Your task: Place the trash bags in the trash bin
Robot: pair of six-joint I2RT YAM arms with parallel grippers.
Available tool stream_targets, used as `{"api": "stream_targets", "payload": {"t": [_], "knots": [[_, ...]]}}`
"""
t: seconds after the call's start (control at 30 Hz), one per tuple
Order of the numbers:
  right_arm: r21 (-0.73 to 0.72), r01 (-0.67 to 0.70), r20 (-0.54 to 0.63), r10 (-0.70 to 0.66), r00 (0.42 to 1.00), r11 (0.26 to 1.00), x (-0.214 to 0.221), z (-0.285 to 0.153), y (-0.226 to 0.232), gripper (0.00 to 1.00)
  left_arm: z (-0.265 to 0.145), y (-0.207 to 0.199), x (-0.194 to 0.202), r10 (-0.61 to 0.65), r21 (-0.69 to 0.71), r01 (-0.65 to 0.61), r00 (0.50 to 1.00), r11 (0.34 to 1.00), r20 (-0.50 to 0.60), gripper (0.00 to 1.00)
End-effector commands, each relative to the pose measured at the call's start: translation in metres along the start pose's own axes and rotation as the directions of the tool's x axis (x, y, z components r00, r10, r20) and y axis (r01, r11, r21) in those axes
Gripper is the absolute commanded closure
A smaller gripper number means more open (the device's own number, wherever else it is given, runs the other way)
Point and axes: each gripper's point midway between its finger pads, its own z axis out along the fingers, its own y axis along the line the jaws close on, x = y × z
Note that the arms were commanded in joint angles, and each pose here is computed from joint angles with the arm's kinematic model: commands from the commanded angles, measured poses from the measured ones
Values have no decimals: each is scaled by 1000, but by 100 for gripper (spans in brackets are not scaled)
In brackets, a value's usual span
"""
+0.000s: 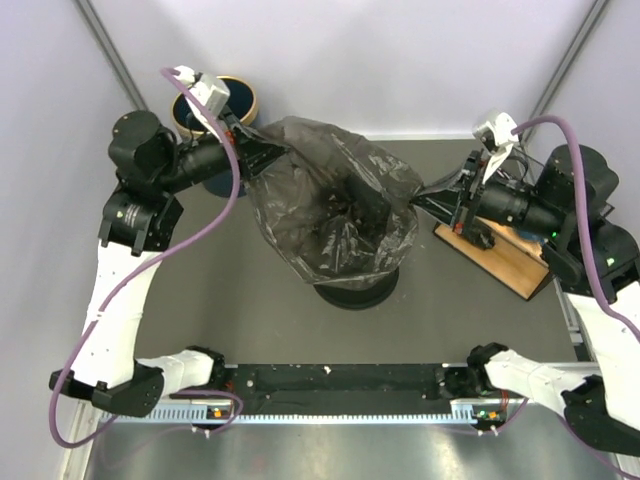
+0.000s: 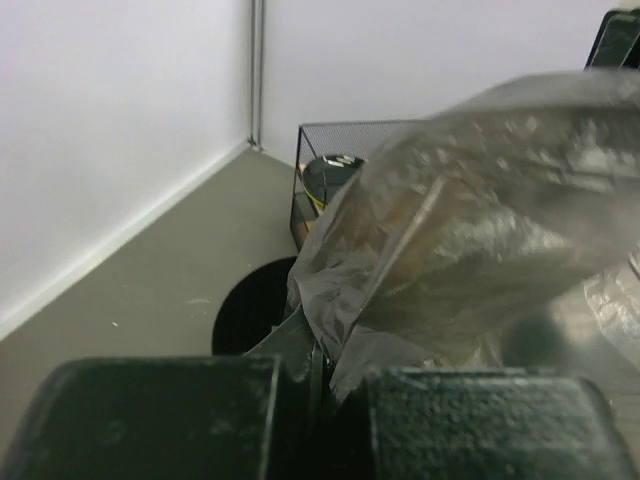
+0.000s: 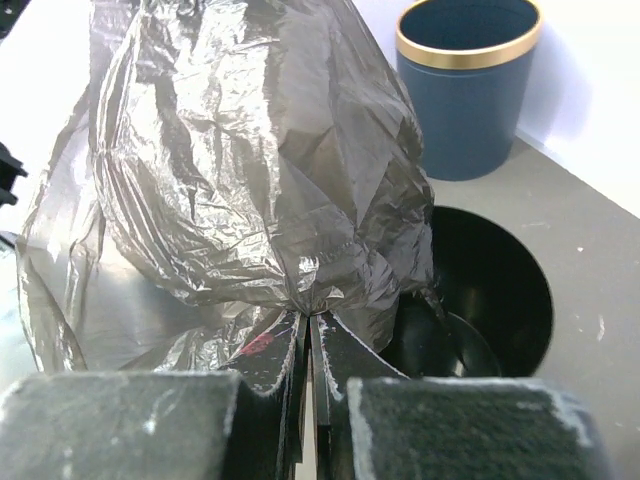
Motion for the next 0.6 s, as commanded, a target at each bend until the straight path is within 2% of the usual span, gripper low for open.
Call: {"api": "stream_targets", "payload": {"t": [0.0, 0.1, 0.2, 0.23, 0.4, 0.47, 0.57], "knots": [[125, 7, -34, -2, 999, 992, 18, -8, -22, 100, 10, 3, 16, 8, -15, -9, 1000, 1000, -15, 100], [217, -66, -153, 101, 983, 974, 51, -3, -56, 100, 17, 34, 54, -19, -134, 5, 994, 991, -107, 100], [270, -89, -201, 147, 969, 959, 70, -4, -79, 100, 18, 58, 84, -4, -202, -30, 986, 979, -167, 100], [274, -81, -210, 142, 967, 958, 74, -4, -82, 100, 17, 64, 106, -12, -207, -30, 979, 978, -202, 100], [290, -71, -308, 163, 937, 954, 122, -2, -99, 100, 17, 75, 163, -43, -211, -12, 966, 978, -254, 100], [322, -84, -328, 195, 924, 943, 138, -2, -109, 100, 17, 84, 174, -59, -245, -10, 961, 969, -269, 100], [337, -103, -306, 212, 928, 936, 131, 5, -124, 100, 23, 92, 174, -56, -253, -14, 962, 967, -266, 100]]}}
